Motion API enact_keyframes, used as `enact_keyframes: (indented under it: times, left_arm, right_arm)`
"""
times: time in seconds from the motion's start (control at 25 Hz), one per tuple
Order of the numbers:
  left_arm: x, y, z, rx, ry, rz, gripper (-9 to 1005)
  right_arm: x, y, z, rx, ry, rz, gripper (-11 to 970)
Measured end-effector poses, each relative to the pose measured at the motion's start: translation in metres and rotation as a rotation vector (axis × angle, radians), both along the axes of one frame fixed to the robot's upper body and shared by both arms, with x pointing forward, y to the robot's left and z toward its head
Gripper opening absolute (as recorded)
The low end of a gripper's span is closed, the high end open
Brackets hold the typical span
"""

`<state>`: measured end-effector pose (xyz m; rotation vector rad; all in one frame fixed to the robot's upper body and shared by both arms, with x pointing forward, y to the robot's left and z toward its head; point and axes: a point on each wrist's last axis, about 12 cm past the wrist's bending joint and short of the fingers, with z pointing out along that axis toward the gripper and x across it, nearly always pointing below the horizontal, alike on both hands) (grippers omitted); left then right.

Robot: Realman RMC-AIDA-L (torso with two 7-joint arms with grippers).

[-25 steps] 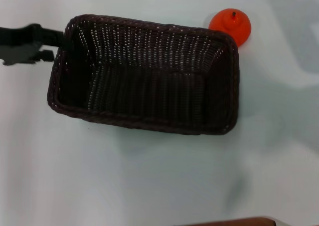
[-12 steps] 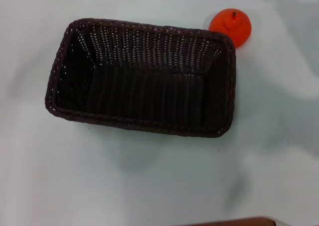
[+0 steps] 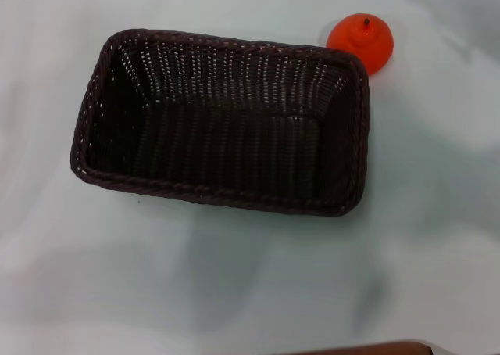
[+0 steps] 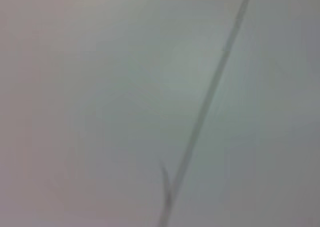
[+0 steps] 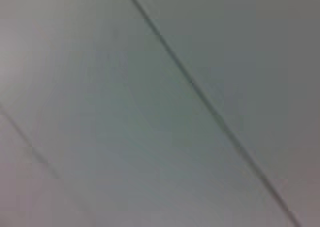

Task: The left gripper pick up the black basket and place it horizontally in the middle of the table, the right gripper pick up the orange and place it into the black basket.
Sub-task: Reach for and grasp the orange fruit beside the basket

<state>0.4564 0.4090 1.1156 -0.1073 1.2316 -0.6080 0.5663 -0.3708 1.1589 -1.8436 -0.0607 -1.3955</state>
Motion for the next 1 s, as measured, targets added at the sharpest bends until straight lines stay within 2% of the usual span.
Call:
enact_keyframes:
  times: [0.12, 0.28, 0.44, 0.56, 0.72, 1.0]
  left_arm:
    - [-0.012, -0.003, -0.021, -0.018, -0.004, 0.078, 747]
    - [-0.022, -0.011, -0.040, -0.004, -0.005, 0.141, 745]
    - [-0.025, -0.018, -0.050, -0.009, 0.010, 0.152, 744]
    - [-0.026, -0.021, -0.052, -0.012, 0.018, 0.142, 743]
    - [-0.027, -0.023, -0.054, -0.020, 0.022, 0.135, 741]
    - [-0.022, -0.029, -0.053, -0.034, 0.011, 0.109, 741]
  right_arm:
    - [0.003, -0.003, 0.025, -0.092, 0.169, 0.059, 579]
    - [0.008, 0.001, 0.056, -0.288, 0.408, 0.059, 584]
    - [0.023, 0.022, 0.076, -0.393, 0.522, 0.087, 588]
    - [0.039, 0.046, 0.071, -0.495, 0.598, 0.123, 592]
    - [0.058, 0.074, 0.050, -0.607, 0.674, 0.114, 728]
    - [0.075, 0.102, 0.026, -0.609, 0.663, 0.097, 952]
